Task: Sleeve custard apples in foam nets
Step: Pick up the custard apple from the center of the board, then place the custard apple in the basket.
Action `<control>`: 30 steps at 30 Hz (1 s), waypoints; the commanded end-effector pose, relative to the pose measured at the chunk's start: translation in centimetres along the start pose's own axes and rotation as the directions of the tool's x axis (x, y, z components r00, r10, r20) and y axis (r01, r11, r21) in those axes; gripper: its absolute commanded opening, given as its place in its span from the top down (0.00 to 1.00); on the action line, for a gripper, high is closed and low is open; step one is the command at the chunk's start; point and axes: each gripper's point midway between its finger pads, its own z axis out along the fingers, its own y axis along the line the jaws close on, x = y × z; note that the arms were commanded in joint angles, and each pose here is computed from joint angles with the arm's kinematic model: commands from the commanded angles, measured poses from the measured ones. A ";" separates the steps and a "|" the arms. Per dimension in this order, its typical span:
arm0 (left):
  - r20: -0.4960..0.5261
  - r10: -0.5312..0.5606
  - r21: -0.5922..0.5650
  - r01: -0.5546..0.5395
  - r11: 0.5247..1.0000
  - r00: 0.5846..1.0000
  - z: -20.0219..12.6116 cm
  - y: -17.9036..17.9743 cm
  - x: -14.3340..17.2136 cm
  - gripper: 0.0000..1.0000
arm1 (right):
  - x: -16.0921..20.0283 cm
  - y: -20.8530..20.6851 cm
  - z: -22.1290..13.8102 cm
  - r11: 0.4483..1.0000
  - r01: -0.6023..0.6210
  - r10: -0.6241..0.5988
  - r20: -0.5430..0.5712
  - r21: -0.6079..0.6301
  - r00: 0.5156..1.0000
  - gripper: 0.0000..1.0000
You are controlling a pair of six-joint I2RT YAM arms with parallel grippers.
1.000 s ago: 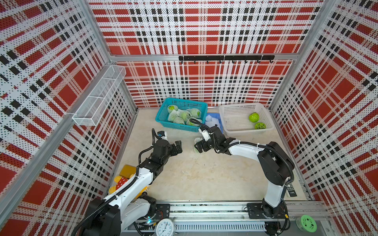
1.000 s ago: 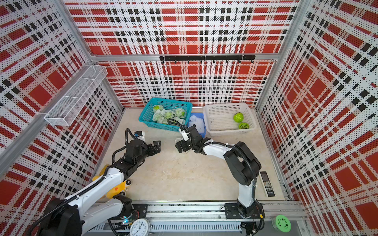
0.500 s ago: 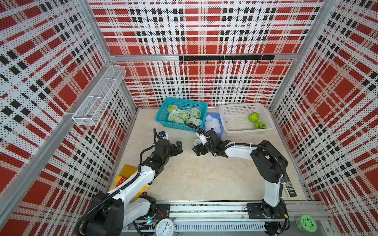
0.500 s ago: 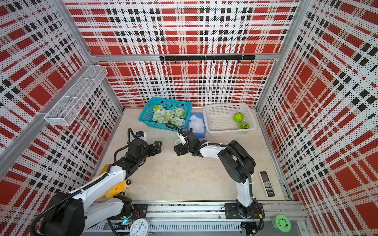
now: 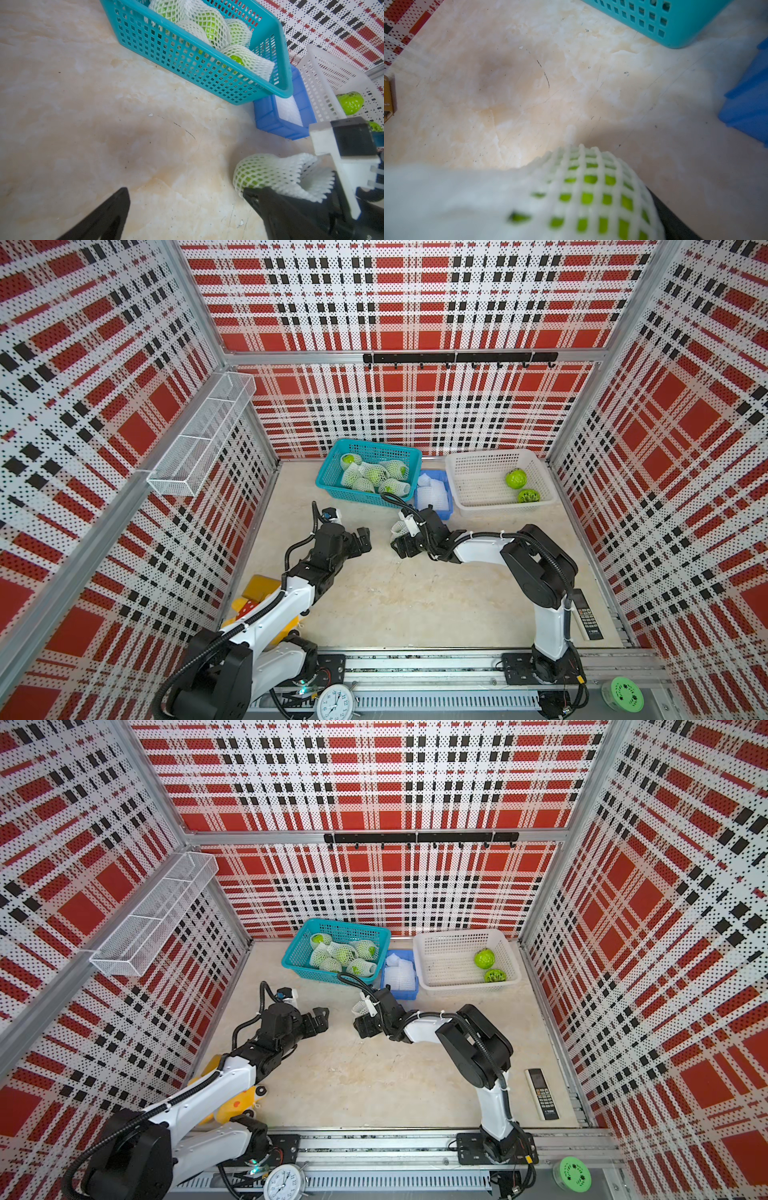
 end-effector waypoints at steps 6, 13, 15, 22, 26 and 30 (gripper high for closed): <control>0.020 -0.030 0.002 0.030 1.000 0.999 -0.3 0.4 0.0 0.00 | 3.8 -1.0 1.2 0.999 -0.043 0.045 -0.065 0.034 0.997 0.22; 0.069 -0.041 0.027 0.039 0.999 0.997 -1.4 -0.2 -1.5 0.01 | -2.4 0.8 -3.3 0.999 -0.017 0.016 0.026 0.032 1.000 0.29; 0.090 -0.044 0.034 0.041 0.999 0.995 -1.9 -0.5 -2.4 0.00 | -5.2 1.5 -5.3 0.999 -0.006 0.004 0.057 0.033 0.998 0.29; 0.161 -0.018 0.043 0.011 0.999 0.987 -3.2 -1.4 -5.5 0.00 | -13.8 1.0 -10.3 0.997 -0.049 0.041 0.126 0.066 0.991 0.28; 0.176 0.005 0.031 -0.010 0.999 0.984 -3.2 -1.7 -6.6 0.00 | -17.4 -1.7 -9.8 0.990 -0.134 0.124 0.156 0.053 0.980 0.28; 0.175 0.022 0.021 -0.026 0.999 0.984 -2.6 -1.9 -7.3 0.01 | -20.0 -4.3 -7.3 0.988 -0.136 0.122 0.186 0.067 0.975 0.27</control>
